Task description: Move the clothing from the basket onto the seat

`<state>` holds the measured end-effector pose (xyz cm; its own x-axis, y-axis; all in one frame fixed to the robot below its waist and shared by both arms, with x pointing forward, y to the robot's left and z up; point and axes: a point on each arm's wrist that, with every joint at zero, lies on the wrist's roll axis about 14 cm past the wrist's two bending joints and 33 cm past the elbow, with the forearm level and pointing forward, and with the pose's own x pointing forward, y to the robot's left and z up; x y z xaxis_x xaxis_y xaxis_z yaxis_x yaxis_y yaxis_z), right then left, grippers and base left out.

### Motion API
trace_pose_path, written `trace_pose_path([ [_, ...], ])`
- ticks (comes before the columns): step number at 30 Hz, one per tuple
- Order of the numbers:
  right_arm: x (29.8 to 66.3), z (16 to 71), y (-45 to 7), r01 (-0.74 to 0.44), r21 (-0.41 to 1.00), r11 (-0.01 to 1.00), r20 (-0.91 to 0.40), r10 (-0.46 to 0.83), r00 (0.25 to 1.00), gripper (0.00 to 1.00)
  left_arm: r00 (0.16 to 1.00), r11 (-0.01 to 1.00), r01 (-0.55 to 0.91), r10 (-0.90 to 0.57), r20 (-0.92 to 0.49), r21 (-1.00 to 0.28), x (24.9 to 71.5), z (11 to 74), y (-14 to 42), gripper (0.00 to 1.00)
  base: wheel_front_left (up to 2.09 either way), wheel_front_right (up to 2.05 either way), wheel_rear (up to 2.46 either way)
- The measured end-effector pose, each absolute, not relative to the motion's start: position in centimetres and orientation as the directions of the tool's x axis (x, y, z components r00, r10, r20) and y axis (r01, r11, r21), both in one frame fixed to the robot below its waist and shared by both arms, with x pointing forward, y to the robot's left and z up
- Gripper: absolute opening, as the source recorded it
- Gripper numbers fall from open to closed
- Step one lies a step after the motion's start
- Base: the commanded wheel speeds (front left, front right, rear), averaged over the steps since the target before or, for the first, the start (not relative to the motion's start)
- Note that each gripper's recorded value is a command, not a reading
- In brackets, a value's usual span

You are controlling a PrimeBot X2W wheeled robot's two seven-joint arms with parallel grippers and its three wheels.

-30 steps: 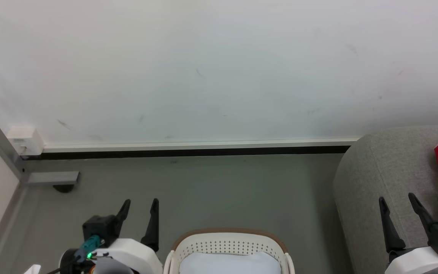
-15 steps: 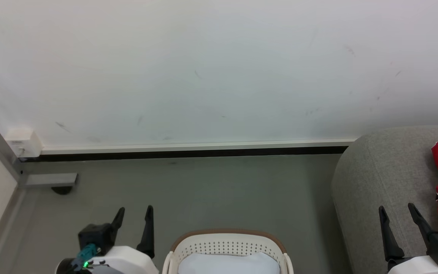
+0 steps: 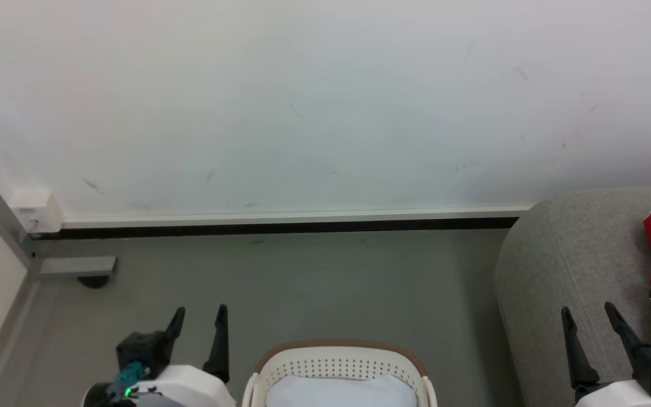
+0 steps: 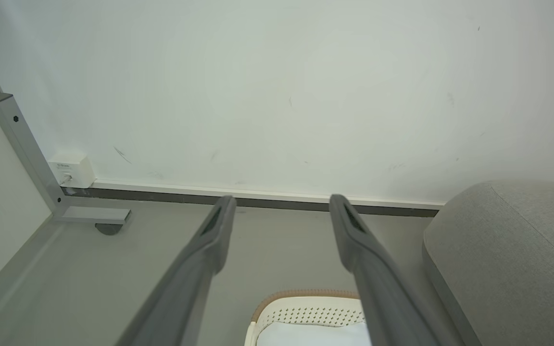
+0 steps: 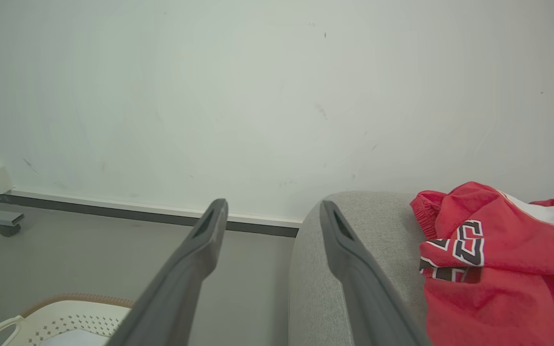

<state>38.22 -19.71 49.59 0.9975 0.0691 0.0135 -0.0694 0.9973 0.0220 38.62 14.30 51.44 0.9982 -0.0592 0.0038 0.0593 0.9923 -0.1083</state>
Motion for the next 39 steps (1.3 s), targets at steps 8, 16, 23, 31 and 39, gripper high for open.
trace_pose_path([
  [8,38.4,49.5,-19.4,-0.079,0.019,0.997,0.012,0.079,0.997,1.0,0.999,0.994,0.053,-0.053,0.003,-0.101,38.6,51.3,14.5,1.0,0.0,0.0,0.0],
  [16,38.3,49.1,-19.2,-0.082,0.027,0.996,0.002,0.082,0.997,0.0,0.999,0.994,0.043,-0.044,-0.008,-0.1,38.4,51.0,14.7,0.0,0.0,0.0,0.0],
  [23,36.6,45.5,-18.7,-0.065,0.079,0.995,-0.109,0.074,0.991,0.0,0.992,0.991,0.04,-0.055,-0.117,-0.127,36.5,47.4,13.8,0.0,0.0,0.0,0.0],
  [31,36.8,45.9,-19.3,-0.007,0.236,0.972,-0.107,0.033,0.994,0.0,0.986,0.959,-0.007,-0.041,-0.162,-0.284,37.1,47.3,14.4,0.0,0.0,0.0,0.0],
  [39,37.1,46.4,-19.6,0.03,0.37,0.929,-0.101,0.008,0.995,0.0,0.981,0.909,-0.044,-0.039,-0.19,-0.414,37.5,47.2,14.8,0.0,0.0,0.0,0.0],
])
